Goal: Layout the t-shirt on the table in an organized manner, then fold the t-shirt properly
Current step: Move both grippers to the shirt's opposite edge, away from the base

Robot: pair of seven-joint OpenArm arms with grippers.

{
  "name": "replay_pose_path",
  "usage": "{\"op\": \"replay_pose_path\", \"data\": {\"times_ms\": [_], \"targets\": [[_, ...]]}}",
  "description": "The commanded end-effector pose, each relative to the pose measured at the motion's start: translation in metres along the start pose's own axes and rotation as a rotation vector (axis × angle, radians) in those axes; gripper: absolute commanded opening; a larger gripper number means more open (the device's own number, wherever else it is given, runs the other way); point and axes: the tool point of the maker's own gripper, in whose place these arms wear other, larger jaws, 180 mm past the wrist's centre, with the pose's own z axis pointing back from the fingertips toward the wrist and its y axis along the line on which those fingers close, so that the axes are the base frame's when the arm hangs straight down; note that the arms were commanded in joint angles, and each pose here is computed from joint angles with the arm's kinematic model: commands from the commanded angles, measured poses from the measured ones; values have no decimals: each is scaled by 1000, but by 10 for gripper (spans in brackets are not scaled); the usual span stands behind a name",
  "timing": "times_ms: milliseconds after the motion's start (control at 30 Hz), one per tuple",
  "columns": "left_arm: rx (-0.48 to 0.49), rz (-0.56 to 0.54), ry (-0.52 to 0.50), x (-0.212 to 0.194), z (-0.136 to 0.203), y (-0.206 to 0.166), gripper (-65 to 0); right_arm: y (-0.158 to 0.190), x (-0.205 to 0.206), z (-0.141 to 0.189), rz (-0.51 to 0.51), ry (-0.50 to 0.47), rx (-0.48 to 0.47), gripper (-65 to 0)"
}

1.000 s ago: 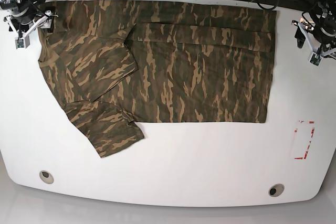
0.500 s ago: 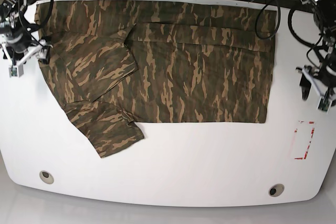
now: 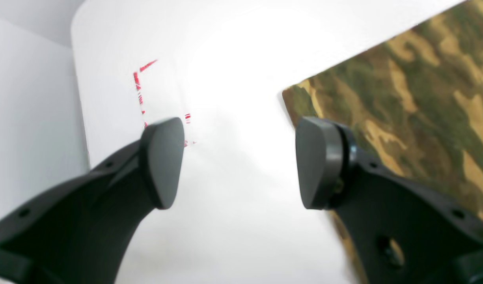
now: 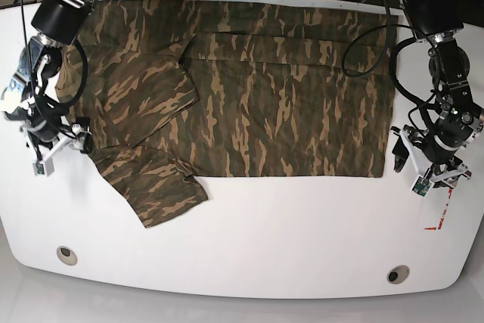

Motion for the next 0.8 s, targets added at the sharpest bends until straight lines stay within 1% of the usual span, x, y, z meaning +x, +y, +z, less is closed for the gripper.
{"op": "replay_pose_path", "data": {"times_ms": [0,100,333,567,667,767], "targets": [[22,11,-41,17,-3,7,-232,-1,37,-12,9,-80,13,-157],[31,10,-36,20,-6,8,-232,4,45,-24,11,-78,28,-157],[34,8,-36,22,-6,8,-231,9,63,-48,-13,-114,51,-157],[33,7,-36,21,-6,8,-231,9,67,-63,-40,-119,68,-159],[32,7,-35,20,-6,7,-231,13,65,-68,-44,-127,95,-160],[32,7,-34,20,-6,7,-231,18,61,-75,-71,-135,117,-160]]}}
